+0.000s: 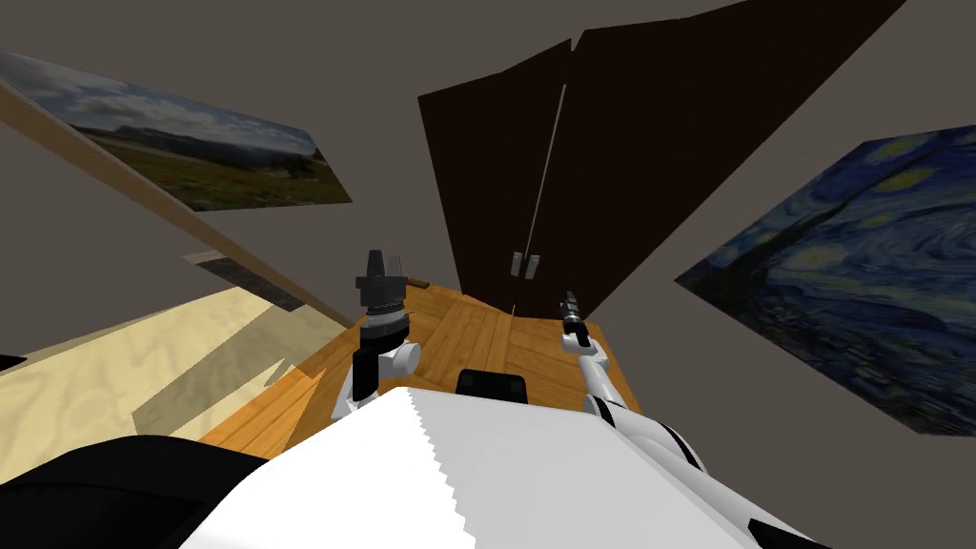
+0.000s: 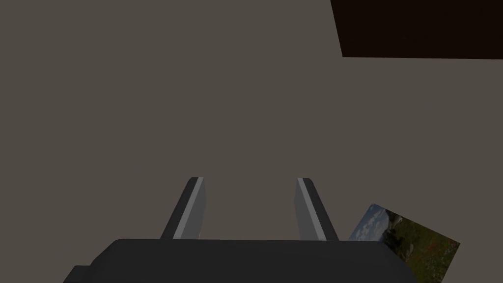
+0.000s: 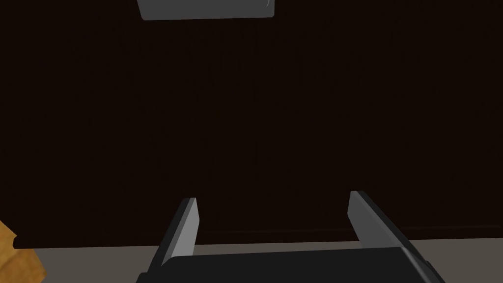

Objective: Pull the door open

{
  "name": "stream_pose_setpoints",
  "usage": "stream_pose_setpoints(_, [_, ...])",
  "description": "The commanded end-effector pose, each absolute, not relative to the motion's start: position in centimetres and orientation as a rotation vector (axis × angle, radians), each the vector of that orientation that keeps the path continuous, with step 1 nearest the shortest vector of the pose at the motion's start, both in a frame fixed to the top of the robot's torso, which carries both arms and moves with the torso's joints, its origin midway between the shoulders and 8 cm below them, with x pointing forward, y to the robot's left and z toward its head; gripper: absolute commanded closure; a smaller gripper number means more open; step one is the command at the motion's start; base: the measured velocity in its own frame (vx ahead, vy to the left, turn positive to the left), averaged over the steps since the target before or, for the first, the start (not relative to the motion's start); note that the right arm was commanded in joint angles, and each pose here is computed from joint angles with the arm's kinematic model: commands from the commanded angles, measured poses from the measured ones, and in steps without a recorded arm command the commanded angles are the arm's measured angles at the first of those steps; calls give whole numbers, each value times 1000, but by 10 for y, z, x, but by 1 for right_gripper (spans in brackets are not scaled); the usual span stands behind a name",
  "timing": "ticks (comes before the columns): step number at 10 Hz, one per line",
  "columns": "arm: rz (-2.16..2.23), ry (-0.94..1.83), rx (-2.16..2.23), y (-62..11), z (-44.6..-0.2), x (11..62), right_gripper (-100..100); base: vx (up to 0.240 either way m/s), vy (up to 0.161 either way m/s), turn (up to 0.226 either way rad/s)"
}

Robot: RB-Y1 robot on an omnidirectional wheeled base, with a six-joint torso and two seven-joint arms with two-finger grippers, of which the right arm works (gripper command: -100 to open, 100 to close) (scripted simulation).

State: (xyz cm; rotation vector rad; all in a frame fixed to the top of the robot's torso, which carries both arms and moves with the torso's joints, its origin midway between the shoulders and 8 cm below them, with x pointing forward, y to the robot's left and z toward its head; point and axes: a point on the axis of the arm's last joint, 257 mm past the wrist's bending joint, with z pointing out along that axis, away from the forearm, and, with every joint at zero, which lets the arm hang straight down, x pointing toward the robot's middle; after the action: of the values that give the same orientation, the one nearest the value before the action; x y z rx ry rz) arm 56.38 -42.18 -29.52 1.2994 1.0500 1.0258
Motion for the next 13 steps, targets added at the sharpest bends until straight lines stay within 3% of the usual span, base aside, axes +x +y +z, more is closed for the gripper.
stream_pose_setpoints(1, [1025, 1049, 1301, -423, -295, 563, -100, 206, 30, 5])
stream_pose_setpoints(13, [1024, 1044, 1306, -426, -296, 563, -100, 202, 37, 4])
